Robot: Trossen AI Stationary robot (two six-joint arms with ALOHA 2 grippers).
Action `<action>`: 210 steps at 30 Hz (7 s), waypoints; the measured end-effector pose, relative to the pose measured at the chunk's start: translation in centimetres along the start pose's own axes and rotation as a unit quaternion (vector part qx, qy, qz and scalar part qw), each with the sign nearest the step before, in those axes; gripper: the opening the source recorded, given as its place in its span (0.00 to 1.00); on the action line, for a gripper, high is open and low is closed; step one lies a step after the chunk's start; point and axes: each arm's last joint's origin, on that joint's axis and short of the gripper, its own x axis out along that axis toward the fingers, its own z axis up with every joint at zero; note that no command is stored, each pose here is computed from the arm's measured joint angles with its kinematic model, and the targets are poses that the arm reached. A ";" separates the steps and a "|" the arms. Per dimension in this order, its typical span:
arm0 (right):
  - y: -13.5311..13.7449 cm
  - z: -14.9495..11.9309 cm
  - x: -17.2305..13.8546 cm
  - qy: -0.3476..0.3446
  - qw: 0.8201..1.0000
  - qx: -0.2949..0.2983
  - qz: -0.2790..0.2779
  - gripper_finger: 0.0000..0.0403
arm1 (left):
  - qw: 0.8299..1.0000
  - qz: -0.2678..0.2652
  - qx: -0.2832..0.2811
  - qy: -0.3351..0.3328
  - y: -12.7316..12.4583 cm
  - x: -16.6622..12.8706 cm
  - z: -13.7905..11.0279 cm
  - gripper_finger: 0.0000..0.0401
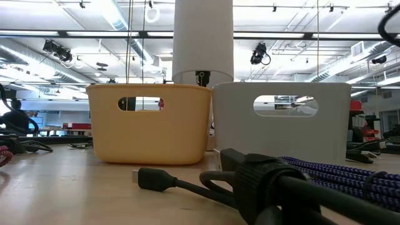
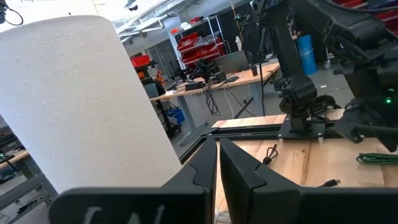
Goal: Pick & Place USB Port
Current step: Put the green and black charger cable into the gray bin, then put the black charger cable into the yellow bin
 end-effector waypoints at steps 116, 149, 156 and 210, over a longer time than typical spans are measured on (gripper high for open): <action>4.3 10.6 -9.4 -0.371 0.916 -0.136 -0.063 0.29 | 1.000 -0.005 -0.005 -0.001 -0.1 -0.3 0.1 0.06; -7.0 17.9 -4.4 -0.160 0.959 -0.070 -0.222 0.71 | 1.000 -0.005 -0.002 -0.001 -0.1 -0.3 0.1 0.06; -7.2 17.9 -3.5 -0.165 0.963 -0.071 -0.203 0.60 | 1.000 -0.005 -0.001 -0.001 -0.1 -0.3 0.1 0.06; 15.9 3.5 -17.4 -0.583 0.615 -0.446 0.288 0.02 | 0.937 -0.300 -0.137 -0.111 -1.4 -0.3 1.4 0.16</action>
